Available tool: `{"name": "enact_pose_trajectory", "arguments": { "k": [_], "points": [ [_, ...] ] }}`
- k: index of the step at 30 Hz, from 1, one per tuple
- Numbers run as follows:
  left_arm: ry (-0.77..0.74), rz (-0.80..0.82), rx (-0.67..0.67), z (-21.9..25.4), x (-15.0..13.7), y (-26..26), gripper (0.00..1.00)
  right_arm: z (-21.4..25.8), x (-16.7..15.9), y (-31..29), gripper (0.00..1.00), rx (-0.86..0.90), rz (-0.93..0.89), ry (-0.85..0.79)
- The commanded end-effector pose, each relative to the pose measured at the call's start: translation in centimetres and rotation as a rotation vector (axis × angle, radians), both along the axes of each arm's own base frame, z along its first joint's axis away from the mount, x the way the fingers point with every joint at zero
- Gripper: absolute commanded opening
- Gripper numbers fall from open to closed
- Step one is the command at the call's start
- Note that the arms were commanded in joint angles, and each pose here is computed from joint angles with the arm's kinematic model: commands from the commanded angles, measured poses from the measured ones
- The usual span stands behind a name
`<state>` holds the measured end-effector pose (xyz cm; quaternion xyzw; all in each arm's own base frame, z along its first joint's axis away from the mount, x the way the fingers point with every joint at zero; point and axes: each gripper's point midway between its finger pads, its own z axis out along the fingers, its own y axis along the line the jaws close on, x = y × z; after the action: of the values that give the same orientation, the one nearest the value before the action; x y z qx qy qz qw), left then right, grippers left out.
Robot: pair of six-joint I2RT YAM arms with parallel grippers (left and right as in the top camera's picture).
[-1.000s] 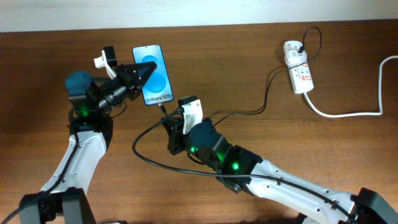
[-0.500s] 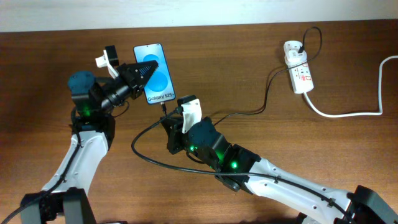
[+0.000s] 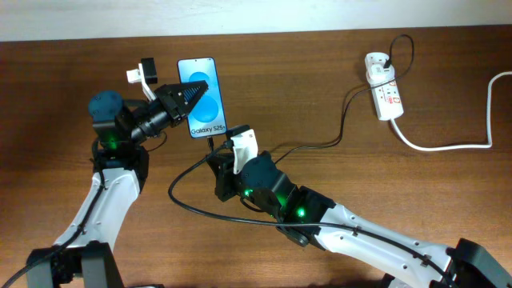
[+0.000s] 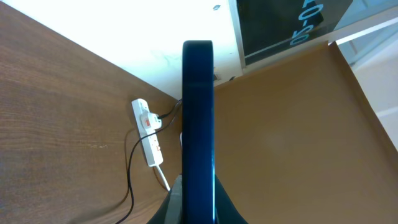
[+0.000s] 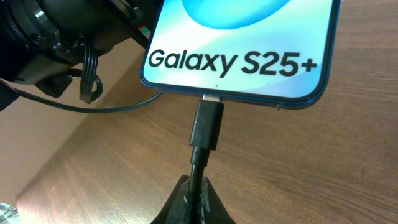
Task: Plug charger to phone and switch on socket
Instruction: 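Open the right gripper off the plugged connector and withdraw it rightward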
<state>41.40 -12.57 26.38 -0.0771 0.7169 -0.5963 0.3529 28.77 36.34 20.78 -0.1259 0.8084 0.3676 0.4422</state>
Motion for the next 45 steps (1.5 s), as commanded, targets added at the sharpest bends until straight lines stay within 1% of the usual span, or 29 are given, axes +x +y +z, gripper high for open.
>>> {"name": "enact_pose_trajectory", "arguments": {
  "k": [1, 5, 9, 12, 13, 14, 17, 18, 21, 22, 23, 27, 36, 37, 41, 43, 45],
  "points": [
    [-0.042, -0.209, 0.001, 1.4, -3.4, -3.5, 0.00, 3.2, 2.4, -1.0, 0.04, 0.042, -0.102, -0.078],
    [0.021, -0.249, 0.006, 0.1, -4.1, -5.1, 0.00, 4.0, 3.3, -1.6, 0.04, 0.049, -0.143, -0.096],
    [0.060, -0.250, 0.017, -0.8, -4.3, -5.2, 0.00, 4.8, 4.6, -2.5, 0.04, 0.065, -0.163, -0.102],
    [0.053, -0.235, 0.020, -0.8, -4.0, -5.1, 0.00, 4.0, 4.5, -2.6, 0.04, 0.040, -0.154, -0.079],
    [0.053, -0.233, 0.020, -0.8, -4.0, -5.1, 0.00, 3.7, 4.4, -2.7, 0.05, 0.031, -0.153, -0.072],
    [0.053, -0.227, 0.021, -0.8, -3.9, -5.1, 0.00, 3.6, 4.4, -2.7, 0.08, 0.029, -0.150, -0.069],
    [0.053, -0.214, 0.024, -0.8, -3.7, -5.0, 0.00, 3.6, 3.8, -2.0, 0.09, 0.041, -0.099, -0.056],
    [0.054, -0.217, 0.023, -0.8, -3.7, -5.0, 0.00, 3.6, 3.7, -1.9, 0.09, 0.041, -0.095, -0.055],
    [0.053, -0.223, 0.022, -0.8, -3.8, -5.1, 0.00, 3.6, 3.7, -1.9, 0.04, 0.041, -0.096, -0.056],
    [0.049, -0.236, 0.023, -0.8, -4.0, -5.1, 0.00, 3.7, 3.7, -1.9, 0.04, 0.042, -0.096, -0.057],
    [0.014, -0.274, 0.038, -0.7, -4.6, -5.5, 0.00, 3.8, 3.8, -2.0, 0.04, 0.044, -0.098, -0.059],
    [0.008, -0.356, 0.074, -1.9, -6.2, -7.0, 0.00, 4.2, 4.8, -2.7, 0.04, 0.050, -0.121, -0.064],
    [0.004, -0.411, 0.091, -2.3, -7.4, -9.5, 0.00, 7.4, 6.8, -3.8, 0.04, 0.094, -0.183, -0.112],
    [0.016, -0.423, 0.091, -2.4, -7.8, -9.9, 0.00, 7.6, 7.1, -4.2, 0.04, 0.092, -0.214, -0.121],
    [0.027, -0.453, 0.095, -2.7, -8.6, -11.2, 0.00, 8.8, 7.4, -4.2, 0.04, 0.113, -0.222, -0.141],
    [0.033, -0.460, 0.095, -2.7, -8.7, -11.3, 0.00, 9.7, 8.2, -4.9, 0.04, 0.124, -0.247, -0.154],
    [0.067, -0.454, 0.098, -3.3, -8.8, -11.3, 0.00, 10.5, 8.6, -5.2, 0.04, 0.140, -0.244, -0.162]
  ]
}}
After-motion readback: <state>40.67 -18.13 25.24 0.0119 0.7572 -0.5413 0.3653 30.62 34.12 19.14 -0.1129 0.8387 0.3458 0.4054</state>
